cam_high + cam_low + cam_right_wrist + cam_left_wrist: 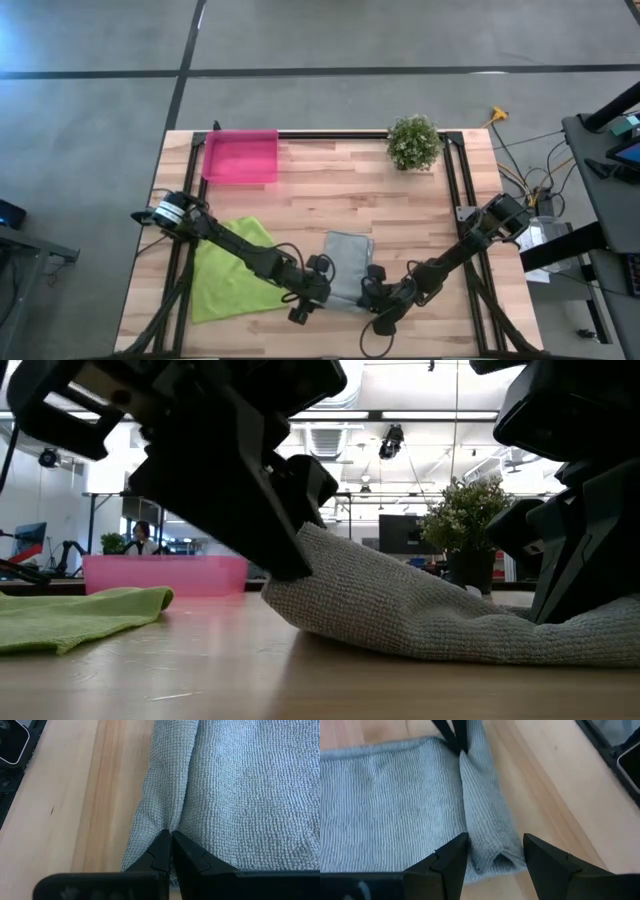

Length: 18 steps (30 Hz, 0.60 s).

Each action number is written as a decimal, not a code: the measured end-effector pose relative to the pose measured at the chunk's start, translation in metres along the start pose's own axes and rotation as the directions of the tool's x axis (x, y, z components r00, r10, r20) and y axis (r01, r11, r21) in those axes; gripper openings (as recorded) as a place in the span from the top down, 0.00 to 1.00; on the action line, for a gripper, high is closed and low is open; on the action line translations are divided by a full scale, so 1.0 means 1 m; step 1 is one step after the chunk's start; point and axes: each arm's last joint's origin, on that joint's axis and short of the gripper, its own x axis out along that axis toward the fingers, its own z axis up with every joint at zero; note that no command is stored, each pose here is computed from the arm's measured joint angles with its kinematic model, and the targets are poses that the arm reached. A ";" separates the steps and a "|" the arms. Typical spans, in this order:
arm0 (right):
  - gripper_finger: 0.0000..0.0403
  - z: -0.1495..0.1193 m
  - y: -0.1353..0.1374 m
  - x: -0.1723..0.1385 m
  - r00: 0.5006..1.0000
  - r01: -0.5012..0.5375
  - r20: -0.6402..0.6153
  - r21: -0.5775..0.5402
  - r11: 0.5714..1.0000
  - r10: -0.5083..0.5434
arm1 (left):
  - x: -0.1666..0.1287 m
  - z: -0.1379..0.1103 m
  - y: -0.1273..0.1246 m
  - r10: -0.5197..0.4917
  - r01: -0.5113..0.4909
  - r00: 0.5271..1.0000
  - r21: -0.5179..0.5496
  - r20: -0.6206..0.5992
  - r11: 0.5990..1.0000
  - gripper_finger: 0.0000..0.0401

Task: Roll microfiber towels into tight, uniform cylinder then place into a basket
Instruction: Roll the blue microfiber cloth

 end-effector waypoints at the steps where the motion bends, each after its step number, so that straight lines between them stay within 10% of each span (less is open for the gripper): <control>1: 0.97 0.000 0.000 0.000 1.000 0.000 0.000 0.000 1.000 0.000 | 0.000 0.001 0.000 -0.001 0.001 1.000 -0.001 0.013 1.000 0.56; 18: 0.97 0.000 0.000 0.000 1.000 -0.001 0.001 0.001 1.000 0.001 | 0.002 0.000 0.001 0.021 -0.020 1.000 -0.054 0.019 0.998 0.56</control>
